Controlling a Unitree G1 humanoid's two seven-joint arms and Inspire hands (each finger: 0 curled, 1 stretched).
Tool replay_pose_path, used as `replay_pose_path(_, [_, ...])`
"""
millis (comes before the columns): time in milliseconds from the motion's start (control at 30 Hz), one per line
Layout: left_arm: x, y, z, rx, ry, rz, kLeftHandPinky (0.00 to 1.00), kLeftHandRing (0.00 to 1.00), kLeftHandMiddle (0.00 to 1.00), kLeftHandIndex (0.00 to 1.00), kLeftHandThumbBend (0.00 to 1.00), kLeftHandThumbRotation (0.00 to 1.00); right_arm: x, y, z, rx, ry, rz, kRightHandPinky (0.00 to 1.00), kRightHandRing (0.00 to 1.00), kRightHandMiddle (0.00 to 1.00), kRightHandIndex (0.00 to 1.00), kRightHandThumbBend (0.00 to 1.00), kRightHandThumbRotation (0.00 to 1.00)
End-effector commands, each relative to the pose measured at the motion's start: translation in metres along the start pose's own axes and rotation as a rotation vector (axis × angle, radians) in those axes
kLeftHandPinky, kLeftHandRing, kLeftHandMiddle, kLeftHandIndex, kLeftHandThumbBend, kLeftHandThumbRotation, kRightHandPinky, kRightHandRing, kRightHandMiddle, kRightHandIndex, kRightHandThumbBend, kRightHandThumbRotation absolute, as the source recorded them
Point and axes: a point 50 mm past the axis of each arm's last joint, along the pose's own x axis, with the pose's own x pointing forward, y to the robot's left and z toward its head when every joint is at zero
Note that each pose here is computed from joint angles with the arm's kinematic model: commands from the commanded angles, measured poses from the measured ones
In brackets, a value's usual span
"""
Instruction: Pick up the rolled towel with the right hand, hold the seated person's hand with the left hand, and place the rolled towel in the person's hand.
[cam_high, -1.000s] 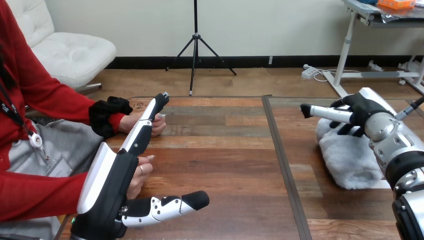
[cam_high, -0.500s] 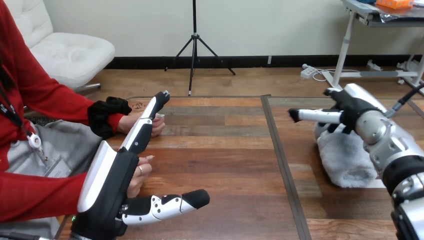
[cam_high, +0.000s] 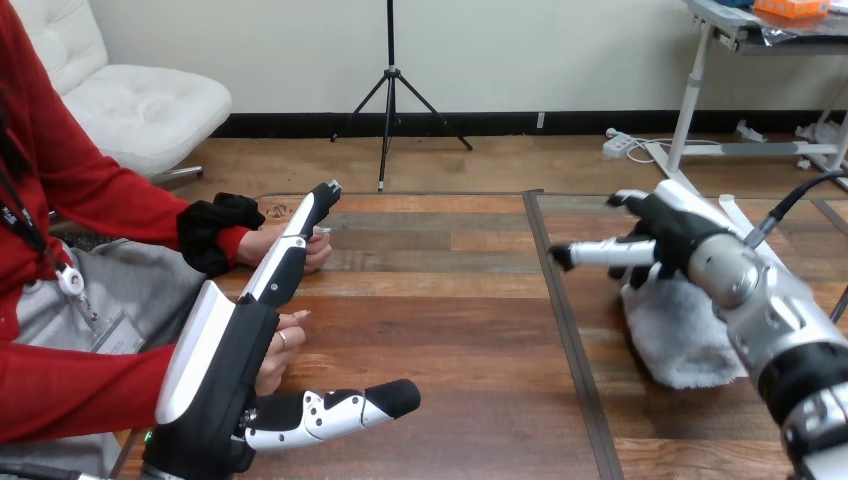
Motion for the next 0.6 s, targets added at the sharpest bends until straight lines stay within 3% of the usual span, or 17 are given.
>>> replay_pose_path(0, [0.017, 0.010, 0.009, 0.022, -0.088, 0.032, 0.94, 0.96, 0.96, 0.97, 1.00, 0.58, -0.014, -0.012, 0.031, -0.023, -0.158, -0.018, 0.26, 0.42, 0.52, 0.96, 0.96, 0.55])
replay_pose_path(200, [0.017, 0.011, 0.008, 0.020, -0.084, 0.031, 0.95, 0.96, 0.96, 0.97, 1.00, 0.58, -0.023, -0.010, 0.031, -0.029, -0.197, 0.026, 0.17, 0.25, 0.36, 0.96, 0.95, 0.54])
replay_pose_path(433, [0.017, 0.012, 0.008, 0.025, -0.087, 0.035, 0.95, 0.96, 0.96, 0.97, 1.00, 0.58, -0.033, -0.009, 0.031, -0.028, -0.255, 0.046, 0.16, 0.23, 0.34, 0.96, 0.94, 0.52])
replay_pose_path(567, [0.017, 0.013, 0.008, 0.024, -0.085, 0.031, 0.95, 0.96, 0.96, 0.97, 1.00, 0.58, -0.040, -0.010, 0.032, -0.031, -0.252, 0.046, 0.14, 0.20, 0.31, 0.96, 0.94, 0.52])
